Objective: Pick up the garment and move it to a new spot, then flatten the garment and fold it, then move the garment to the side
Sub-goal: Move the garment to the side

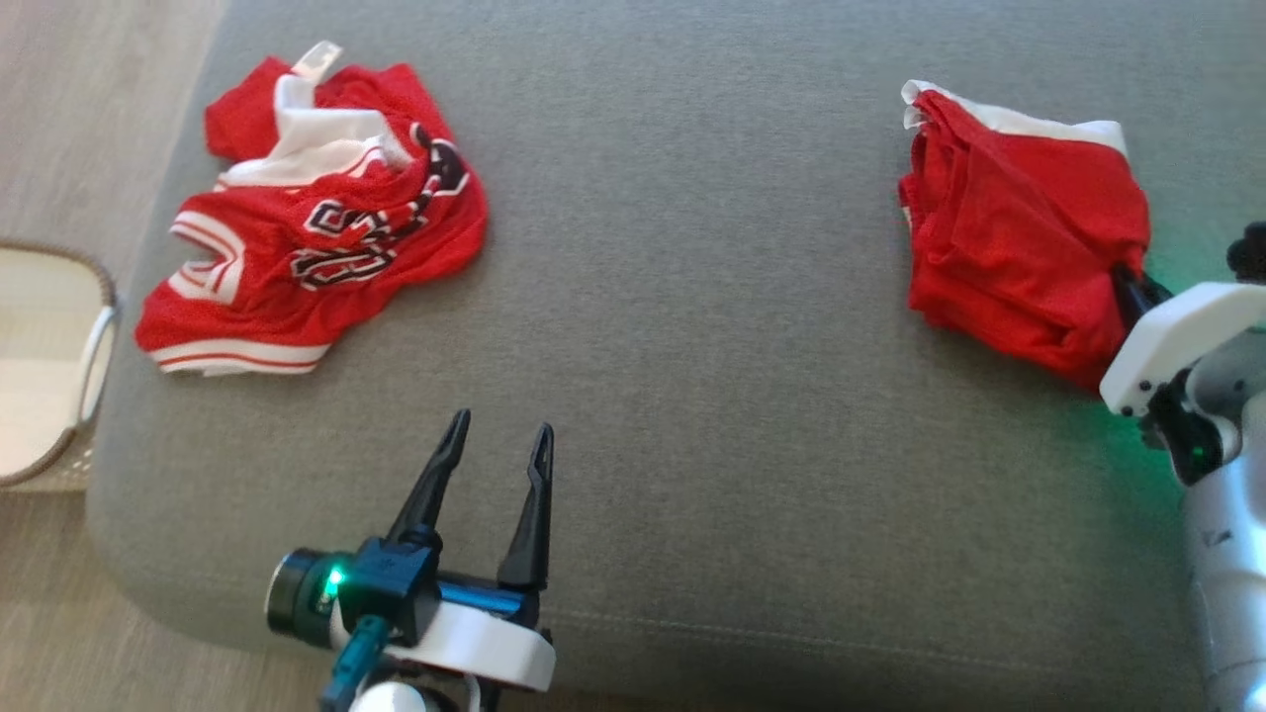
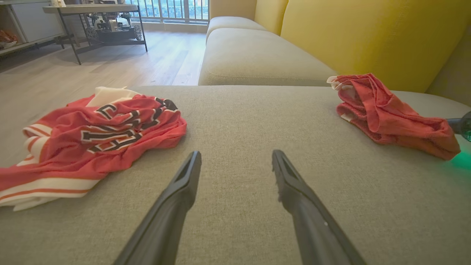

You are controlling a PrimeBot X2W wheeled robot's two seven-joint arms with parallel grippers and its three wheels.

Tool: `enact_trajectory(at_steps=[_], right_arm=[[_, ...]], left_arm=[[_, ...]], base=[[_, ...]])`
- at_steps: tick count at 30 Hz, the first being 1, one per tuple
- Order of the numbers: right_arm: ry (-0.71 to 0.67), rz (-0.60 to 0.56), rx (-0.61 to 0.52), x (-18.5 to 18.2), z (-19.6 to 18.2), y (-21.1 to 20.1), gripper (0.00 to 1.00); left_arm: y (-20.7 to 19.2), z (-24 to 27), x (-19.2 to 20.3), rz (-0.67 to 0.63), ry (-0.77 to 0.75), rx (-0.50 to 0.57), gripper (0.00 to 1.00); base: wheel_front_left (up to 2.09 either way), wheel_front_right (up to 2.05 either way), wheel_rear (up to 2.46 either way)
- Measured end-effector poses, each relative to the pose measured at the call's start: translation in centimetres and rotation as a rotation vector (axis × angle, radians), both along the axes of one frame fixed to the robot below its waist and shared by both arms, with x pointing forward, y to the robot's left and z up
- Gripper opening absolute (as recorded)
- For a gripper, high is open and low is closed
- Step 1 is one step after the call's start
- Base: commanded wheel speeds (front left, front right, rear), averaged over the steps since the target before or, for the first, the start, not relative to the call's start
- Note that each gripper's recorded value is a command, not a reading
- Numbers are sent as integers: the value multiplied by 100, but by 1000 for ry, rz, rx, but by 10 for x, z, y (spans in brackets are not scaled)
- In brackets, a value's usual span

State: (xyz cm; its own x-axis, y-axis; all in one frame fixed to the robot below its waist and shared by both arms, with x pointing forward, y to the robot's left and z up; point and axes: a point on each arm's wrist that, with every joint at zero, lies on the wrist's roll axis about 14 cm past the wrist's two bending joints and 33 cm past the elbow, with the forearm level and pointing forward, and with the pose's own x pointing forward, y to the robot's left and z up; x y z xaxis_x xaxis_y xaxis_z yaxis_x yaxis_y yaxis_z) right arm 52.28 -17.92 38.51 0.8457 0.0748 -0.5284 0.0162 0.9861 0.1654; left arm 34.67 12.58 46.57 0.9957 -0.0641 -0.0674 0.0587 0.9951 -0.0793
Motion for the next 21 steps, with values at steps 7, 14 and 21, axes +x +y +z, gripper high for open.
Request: enact_trajectory(at_steps=[7,14,21], right_arm=[[-59,-66,-97,-23,12,-56,0],[-146,-147,-221,-35,47,-120,0],[-185,-194,-386,-51,66,-169,0]], left_arm=[[-21,1,14,-89,-18,-1,100],[-56,3,35,-218,-48,-8,100],[-82,-2,48,-328,-57,-4,100]], base=[[0,0,0],[0,0,0],[0,0,0]])
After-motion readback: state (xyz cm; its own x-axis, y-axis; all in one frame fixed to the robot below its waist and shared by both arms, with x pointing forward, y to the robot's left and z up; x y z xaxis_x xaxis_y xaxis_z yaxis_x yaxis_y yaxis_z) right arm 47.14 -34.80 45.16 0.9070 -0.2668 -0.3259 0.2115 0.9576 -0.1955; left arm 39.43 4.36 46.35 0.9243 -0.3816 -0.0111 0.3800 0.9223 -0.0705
